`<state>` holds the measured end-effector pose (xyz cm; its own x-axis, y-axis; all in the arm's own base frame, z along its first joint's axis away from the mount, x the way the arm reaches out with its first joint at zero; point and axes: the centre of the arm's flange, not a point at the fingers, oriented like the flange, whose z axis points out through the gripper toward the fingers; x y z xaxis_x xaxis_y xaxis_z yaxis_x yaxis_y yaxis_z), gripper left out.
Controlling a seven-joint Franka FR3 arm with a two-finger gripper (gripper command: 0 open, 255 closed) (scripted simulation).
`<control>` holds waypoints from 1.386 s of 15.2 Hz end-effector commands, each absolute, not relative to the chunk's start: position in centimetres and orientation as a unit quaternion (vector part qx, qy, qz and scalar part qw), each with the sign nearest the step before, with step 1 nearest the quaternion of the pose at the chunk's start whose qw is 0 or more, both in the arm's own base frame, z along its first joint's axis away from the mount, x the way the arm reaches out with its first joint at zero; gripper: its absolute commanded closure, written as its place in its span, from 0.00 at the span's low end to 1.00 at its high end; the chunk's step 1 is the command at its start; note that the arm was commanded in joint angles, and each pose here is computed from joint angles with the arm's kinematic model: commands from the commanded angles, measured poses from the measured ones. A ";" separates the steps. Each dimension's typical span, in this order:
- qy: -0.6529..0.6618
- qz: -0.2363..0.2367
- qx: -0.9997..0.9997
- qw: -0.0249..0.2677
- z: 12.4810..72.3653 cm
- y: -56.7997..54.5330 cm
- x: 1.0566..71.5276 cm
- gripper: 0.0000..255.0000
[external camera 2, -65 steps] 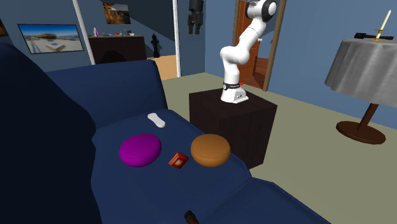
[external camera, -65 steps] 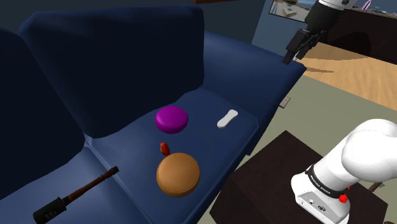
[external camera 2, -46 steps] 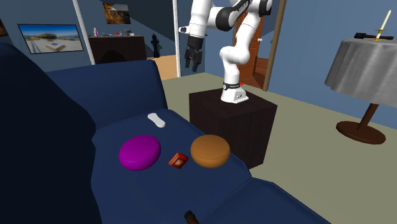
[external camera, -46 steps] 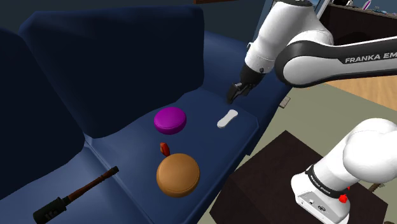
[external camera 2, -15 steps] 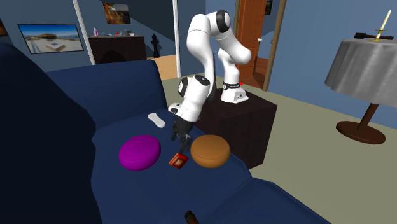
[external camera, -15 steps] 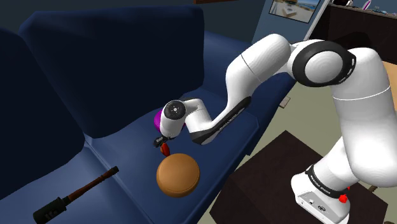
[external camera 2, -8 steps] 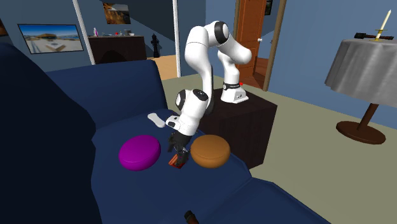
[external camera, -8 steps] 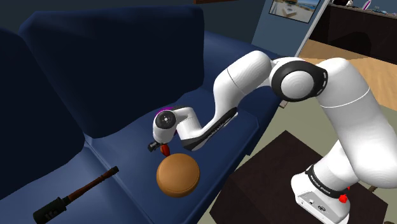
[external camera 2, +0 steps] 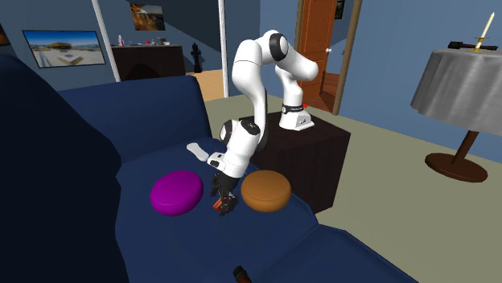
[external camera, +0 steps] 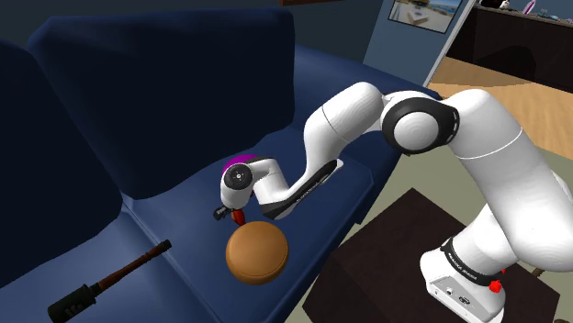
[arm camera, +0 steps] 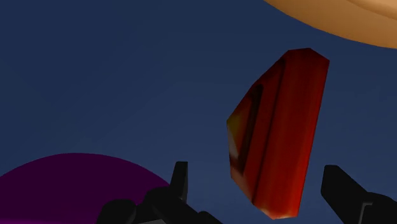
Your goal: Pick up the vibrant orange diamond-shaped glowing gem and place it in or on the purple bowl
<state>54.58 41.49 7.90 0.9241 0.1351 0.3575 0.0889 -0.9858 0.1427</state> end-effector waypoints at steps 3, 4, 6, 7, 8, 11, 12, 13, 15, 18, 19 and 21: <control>0.057 0.186 0.979 0.062 7.9 41.5 54.6 0.00; 0.057 0.186 0.979 0.062 7.9 41.5 54.6 1.00; 0.057 0.186 0.979 0.062 7.9 41.5 54.6 1.00; 0.057 0.186 0.979 0.062 7.9 41.5 54.6 1.00; 0.057 0.186 0.979 0.062 7.9 41.5 54.6 1.00; 0.057 0.186 0.979 0.062 7.9 41.5 54.6 1.00; 0.057 0.186 0.979 0.062 7.9 41.5 54.6 1.00; 0.057 0.186 0.979 0.062 7.9 41.5 54.6 1.00; 0.057 0.186 0.979 0.062 8.9 41.5 54.6 1.00; 0.057 0.186 0.979 0.062 10.5 41.5 54.6 1.00; 0.057 0.186 0.979 0.062 11.1 41.5 54.6 1.00; 0.057 0.186 0.979 0.062 12.1 41.5 54.6 1.00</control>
<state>54.64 41.52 11.58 0.9240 0.1350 0.3578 0.0888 -0.9858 0.1425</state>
